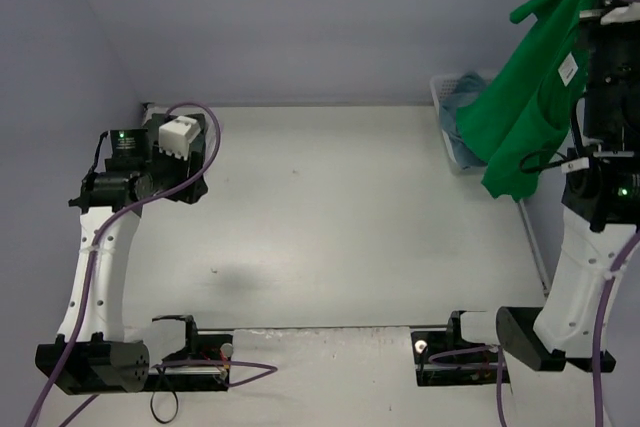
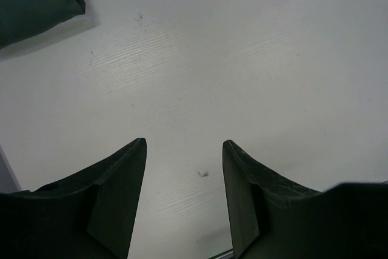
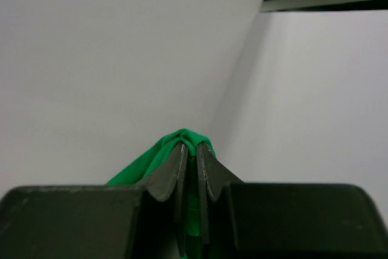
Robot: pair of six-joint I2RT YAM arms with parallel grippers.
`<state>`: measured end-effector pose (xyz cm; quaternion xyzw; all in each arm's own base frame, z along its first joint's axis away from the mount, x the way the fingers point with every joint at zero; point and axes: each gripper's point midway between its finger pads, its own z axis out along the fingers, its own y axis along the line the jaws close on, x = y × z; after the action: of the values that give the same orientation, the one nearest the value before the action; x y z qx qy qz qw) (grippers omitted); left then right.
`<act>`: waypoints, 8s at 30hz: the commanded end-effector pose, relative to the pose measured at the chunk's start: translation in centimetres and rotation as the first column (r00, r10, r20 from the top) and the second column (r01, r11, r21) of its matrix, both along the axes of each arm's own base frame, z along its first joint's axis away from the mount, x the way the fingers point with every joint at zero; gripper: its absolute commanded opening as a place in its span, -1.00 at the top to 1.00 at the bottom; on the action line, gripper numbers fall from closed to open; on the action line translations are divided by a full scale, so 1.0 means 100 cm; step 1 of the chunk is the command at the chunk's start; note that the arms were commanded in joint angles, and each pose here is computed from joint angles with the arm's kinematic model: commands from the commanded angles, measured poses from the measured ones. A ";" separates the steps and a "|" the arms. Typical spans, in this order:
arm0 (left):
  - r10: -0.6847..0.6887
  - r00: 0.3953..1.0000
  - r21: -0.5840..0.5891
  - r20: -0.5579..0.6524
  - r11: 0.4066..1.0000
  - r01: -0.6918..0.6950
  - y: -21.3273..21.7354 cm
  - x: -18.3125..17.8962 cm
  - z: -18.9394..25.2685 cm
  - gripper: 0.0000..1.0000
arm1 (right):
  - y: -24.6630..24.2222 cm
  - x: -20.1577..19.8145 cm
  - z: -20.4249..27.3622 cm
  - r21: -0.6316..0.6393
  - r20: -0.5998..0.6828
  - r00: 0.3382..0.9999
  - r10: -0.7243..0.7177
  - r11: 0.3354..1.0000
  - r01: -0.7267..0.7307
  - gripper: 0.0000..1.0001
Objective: Fold and stack the t-shirts
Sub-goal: Move the tshirt to the center of the board
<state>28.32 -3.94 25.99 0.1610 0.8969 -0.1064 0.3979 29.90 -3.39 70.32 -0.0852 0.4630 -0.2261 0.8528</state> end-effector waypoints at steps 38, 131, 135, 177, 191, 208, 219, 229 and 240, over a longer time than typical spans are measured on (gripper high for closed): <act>0.029 0.997 -0.062 0.066 0.998 -0.025 0.002 -0.018 -0.005 0.03 | 0.109 0.064 -0.354 0.150 -0.808 0.514 0.287 0.945 -0.291 1.00; -0.390 0.682 0.282 0.619 0.920 0.271 -0.550 0.053 -0.007 -0.39 | 0.085 0.122 -0.292 0.246 -0.717 0.655 0.238 0.966 -0.083 1.00; -0.390 0.661 0.333 0.641 0.917 0.219 -0.547 0.061 -0.009 -0.37 | 0.084 0.121 -0.293 0.248 -0.720 0.652 0.238 0.966 -0.080 1.00; -0.503 0.495 0.547 0.708 0.835 0.066 -0.527 0.024 0.013 -0.25 | 0.056 0.134 -0.309 0.281 -0.732 0.634 0.249 0.958 -0.052 1.00; -0.514 0.502 0.556 0.696 0.828 0.078 -0.506 0.018 0.018 -0.25 | 0.052 0.137 -0.311 0.301 -0.730 0.632 0.259 0.953 -0.043 1.00; -0.471 0.570 0.554 0.673 0.832 0.032 -0.498 0.077 -0.005 0.12 | 0.066 0.125 -0.306 0.346 -0.713 0.617 0.334 0.932 -0.104 1.00; -0.473 0.593 0.555 0.651 0.830 0.052 -0.502 0.082 -0.016 0.78 | 0.066 0.115 -0.293 0.343 -0.698 0.632 0.337 0.932 -0.117 1.00; -0.479 0.571 0.552 0.666 0.832 0.055 -0.483 0.084 0.013 1.00 | 0.070 0.110 -0.315 0.334 -0.730 0.590 0.345 0.933 -0.133 1.00; -0.428 0.561 0.532 0.708 0.847 -0.025 -0.389 0.104 0.083 1.00 | 0.066 0.108 -0.342 0.306 -0.771 0.553 0.315 0.945 -0.112 1.00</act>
<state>37.85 -47.01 23.18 0.4810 0.6026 0.1754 0.6122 40.71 3.38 32.43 -0.1383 0.8445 0.0068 0.5173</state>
